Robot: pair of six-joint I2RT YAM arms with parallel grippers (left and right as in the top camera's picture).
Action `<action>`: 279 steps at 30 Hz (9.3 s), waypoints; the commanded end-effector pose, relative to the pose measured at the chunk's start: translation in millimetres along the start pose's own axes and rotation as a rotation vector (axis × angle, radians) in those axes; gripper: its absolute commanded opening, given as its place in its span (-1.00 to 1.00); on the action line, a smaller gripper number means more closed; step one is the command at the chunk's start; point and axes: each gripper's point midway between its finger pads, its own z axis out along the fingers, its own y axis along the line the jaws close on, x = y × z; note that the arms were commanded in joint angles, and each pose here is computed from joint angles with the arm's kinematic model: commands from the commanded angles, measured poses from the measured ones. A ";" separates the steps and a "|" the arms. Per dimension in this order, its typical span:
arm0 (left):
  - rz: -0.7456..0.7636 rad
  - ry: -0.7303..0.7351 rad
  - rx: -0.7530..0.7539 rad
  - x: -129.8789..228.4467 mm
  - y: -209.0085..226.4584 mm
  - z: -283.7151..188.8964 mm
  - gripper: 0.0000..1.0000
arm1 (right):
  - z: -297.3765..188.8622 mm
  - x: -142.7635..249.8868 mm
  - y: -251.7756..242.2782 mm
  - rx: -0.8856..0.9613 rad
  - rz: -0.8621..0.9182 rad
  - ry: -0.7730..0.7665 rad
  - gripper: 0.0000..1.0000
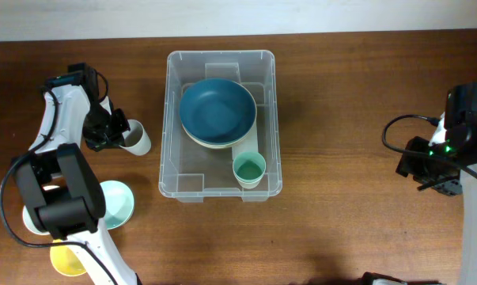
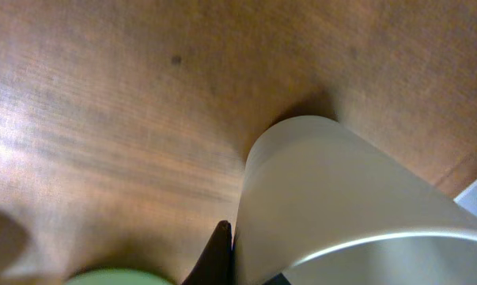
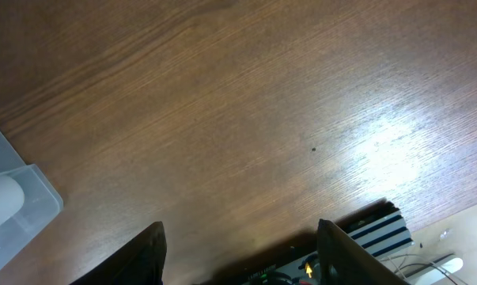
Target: Pack container
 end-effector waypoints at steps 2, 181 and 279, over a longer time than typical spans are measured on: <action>0.070 -0.208 0.058 -7.8 -25.7 -90.1 -0.99 | -3.0 0.8 -2.9 0.009 0.001 -0.015 0.14; 0.640 -0.425 0.200 131.6 -164.5 -167.6 -0.99 | -3.0 1.8 -2.6 0.007 0.002 -0.011 0.14; -0.098 -0.052 -0.194 105.8 42.2 51.6 -0.79 | -3.0 2.7 -2.8 0.008 0.001 -0.007 0.15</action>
